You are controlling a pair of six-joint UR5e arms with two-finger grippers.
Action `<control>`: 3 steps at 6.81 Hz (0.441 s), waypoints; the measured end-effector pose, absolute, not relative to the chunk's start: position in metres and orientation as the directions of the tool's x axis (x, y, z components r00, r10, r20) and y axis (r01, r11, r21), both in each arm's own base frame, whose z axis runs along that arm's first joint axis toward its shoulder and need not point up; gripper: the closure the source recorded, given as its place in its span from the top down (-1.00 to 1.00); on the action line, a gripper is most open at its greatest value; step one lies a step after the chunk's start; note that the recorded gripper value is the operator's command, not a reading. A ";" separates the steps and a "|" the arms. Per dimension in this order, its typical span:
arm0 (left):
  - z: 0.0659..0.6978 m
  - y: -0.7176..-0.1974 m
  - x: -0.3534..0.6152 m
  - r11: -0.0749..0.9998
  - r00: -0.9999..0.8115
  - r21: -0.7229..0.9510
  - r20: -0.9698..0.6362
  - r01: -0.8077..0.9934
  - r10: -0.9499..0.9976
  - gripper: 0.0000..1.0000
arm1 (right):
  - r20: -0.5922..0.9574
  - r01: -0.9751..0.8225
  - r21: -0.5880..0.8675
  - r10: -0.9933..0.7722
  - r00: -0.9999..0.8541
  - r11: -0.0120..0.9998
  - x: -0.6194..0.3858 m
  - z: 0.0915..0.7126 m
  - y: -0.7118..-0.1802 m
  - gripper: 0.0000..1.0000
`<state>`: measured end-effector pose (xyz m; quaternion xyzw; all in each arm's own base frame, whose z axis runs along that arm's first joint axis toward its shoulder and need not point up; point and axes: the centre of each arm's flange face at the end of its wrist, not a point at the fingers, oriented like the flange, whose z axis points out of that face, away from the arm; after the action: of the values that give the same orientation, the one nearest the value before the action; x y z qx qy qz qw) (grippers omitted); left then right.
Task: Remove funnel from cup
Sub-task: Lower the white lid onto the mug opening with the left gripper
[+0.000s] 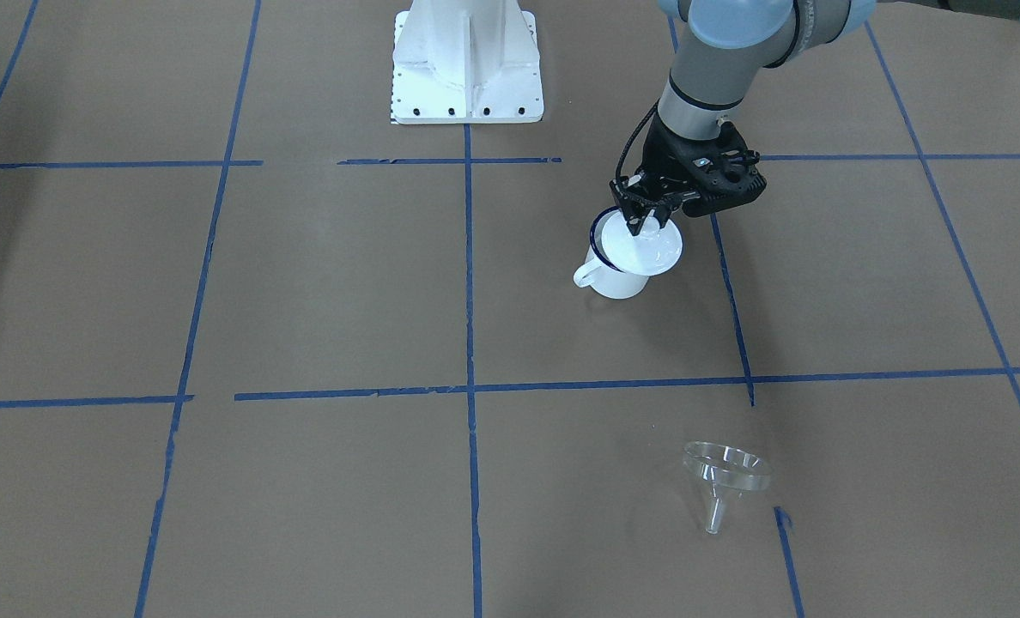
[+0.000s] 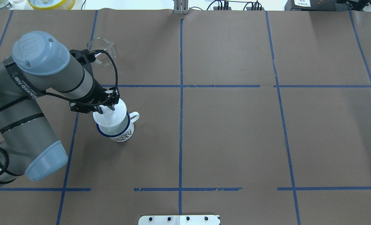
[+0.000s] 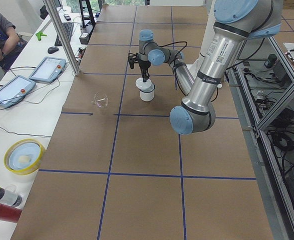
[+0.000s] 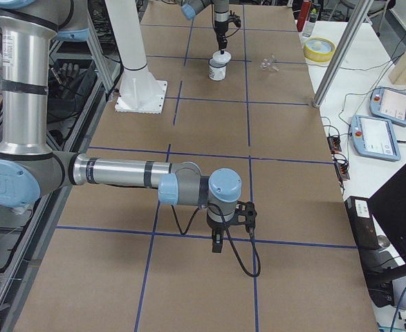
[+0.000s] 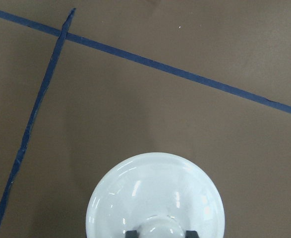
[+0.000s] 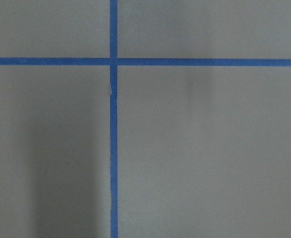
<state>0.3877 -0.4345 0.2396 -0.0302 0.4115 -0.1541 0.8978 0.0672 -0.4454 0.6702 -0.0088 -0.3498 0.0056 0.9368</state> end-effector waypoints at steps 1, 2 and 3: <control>0.240 -0.432 0.391 0.952 0.615 -0.184 -0.729 0.246 -0.300 -1.00 | 0.655 -0.004 -0.021 0.017 0.755 1.000 0.067 0.670 -0.445 1.00; 0.241 -0.430 0.393 0.952 0.618 -0.185 -0.727 0.243 -0.299 -1.00 | 0.655 -0.004 -0.020 0.017 0.755 1.000 0.067 0.670 -0.445 1.00; 0.243 -0.429 0.397 0.953 0.622 -0.187 -0.724 0.238 -0.297 -1.00 | 0.655 -0.004 -0.020 0.017 0.755 1.000 0.067 0.670 -0.445 1.00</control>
<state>0.3965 -0.4288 0.2435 -0.0364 0.4082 -0.1487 0.9000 0.0671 -0.4454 0.6701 -0.0087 -0.3498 0.0056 0.9368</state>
